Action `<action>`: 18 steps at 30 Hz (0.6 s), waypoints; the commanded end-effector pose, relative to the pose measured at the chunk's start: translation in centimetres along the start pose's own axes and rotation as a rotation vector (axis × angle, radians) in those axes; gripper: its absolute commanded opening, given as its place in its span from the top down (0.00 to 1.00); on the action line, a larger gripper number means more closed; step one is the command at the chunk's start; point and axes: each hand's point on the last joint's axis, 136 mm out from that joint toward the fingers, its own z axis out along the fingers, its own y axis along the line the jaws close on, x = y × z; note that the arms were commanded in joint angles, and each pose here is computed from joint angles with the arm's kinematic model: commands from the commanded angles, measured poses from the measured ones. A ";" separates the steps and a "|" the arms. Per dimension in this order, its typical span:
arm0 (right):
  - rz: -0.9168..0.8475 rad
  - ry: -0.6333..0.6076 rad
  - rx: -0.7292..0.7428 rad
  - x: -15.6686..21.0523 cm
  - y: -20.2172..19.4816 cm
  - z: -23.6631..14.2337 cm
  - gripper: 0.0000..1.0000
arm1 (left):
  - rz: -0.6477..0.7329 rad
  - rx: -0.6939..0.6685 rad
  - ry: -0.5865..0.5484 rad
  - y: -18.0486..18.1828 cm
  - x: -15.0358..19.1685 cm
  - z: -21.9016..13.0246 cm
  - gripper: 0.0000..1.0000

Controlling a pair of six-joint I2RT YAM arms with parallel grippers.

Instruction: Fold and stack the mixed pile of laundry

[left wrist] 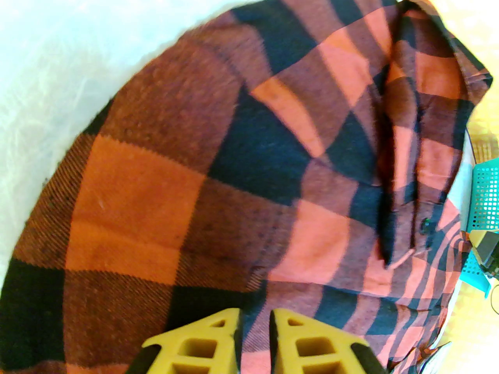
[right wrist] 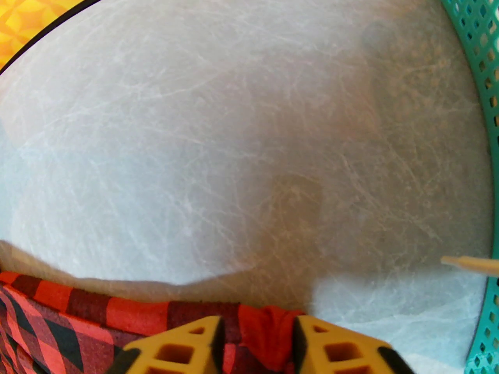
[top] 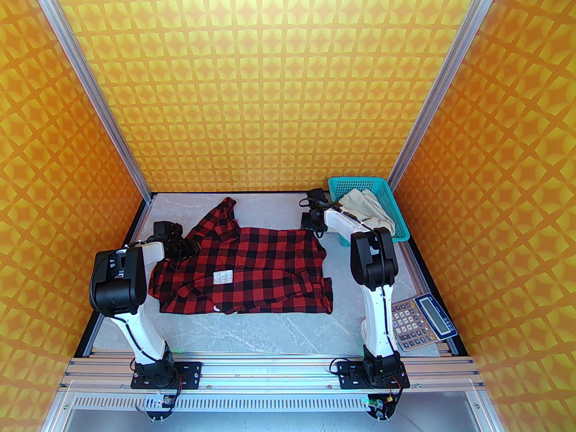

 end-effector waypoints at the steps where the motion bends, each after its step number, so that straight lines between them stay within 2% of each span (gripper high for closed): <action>1: 0.016 -0.059 -0.061 -1.3 0.7 -4.7 0.57 | 0.065 0.033 -0.041 -2.5 -0.7 -2.6 0.79; 4: 0.040 -0.067 -0.121 0.7 1.5 -7.8 0.56 | 0.107 0.044 -0.029 -3.7 0.6 -3.4 0.78; 7: 0.031 -0.027 -0.123 4.6 1.8 -9.0 0.56 | 0.124 0.048 -0.012 -4.0 1.7 -3.3 0.77; 13: 0.018 0.115 -0.123 13.3 2.5 -8.2 0.58 | 0.120 0.086 0.015 -4.7 2.4 -1.3 0.78; 18: 0.043 0.212 -0.125 19.2 2.2 -7.0 0.59 | 0.054 0.054 0.036 -2.0 2.7 1.1 0.82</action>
